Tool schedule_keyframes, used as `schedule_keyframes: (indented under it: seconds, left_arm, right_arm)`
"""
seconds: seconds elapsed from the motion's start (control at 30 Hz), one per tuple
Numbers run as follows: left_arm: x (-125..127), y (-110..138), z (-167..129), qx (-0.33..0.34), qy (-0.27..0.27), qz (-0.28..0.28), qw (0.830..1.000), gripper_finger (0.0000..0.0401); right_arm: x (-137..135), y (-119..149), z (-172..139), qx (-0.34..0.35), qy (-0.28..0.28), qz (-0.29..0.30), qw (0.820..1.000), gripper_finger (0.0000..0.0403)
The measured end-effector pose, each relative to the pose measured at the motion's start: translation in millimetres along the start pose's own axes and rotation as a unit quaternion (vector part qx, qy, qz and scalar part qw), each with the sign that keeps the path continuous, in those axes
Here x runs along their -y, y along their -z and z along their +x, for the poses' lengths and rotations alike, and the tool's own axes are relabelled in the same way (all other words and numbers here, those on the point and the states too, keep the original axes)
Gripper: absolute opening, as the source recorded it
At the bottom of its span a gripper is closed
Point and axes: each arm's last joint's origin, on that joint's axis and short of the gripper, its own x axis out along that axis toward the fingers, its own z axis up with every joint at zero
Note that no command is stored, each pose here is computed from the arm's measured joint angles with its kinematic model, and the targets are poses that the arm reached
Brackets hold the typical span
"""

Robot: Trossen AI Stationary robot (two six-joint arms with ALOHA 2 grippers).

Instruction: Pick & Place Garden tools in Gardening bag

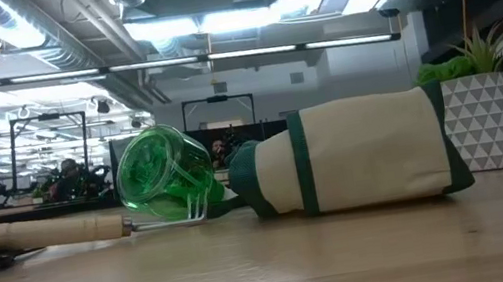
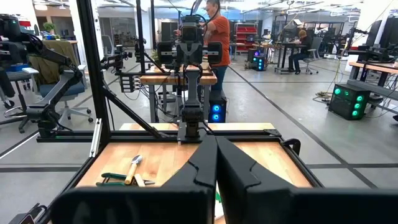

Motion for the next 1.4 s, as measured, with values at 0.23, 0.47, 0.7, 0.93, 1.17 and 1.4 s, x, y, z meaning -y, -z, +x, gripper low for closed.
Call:
schedule_keyframes:
  seconds: [0.23, 0.47, 0.7, 0.93, 1.17, 1.4]
  left_arm:
    - [0, 0, 0, 0.0, 0.0, 0.0, 1.0, 0.0006]
    - [0, 0, 0, 0.0, 0.0, 0.0, 1.0, 0.0006]
    - [0, 0, 0, 0.0, 0.0, 0.0, 1.0, 0.0006]
    - [0, 0, 0, 0.0, 0.0, 0.0, 1.0, 0.0006]
    - [0, 0, 0, 0.0, 0.0, 0.0, 1.0, 0.0006]
    - [0, 0, 0, 0.0, 0.0, 0.0, 1.0, 0.0006]
  right_arm:
    - [0, -2, 0, 0.01, -0.001, 0.035, 0.999, 0.0009]
    - [-1, -7, 21, 0.021, -0.025, 0.095, 0.995, 0.0009]
    - [-7, 7, 75, -0.051, -0.114, 0.1, 0.987, 0.0009]
    - [-8, 35, 121, -0.14, -0.117, 0.151, 0.971, 0.0009]
    - [-7, 64, 154, -0.208, -0.094, 0.17, 0.959, 0.0009]
    - [-7, 97, 179, -0.276, -0.089, 0.161, 0.943, 0.0009]
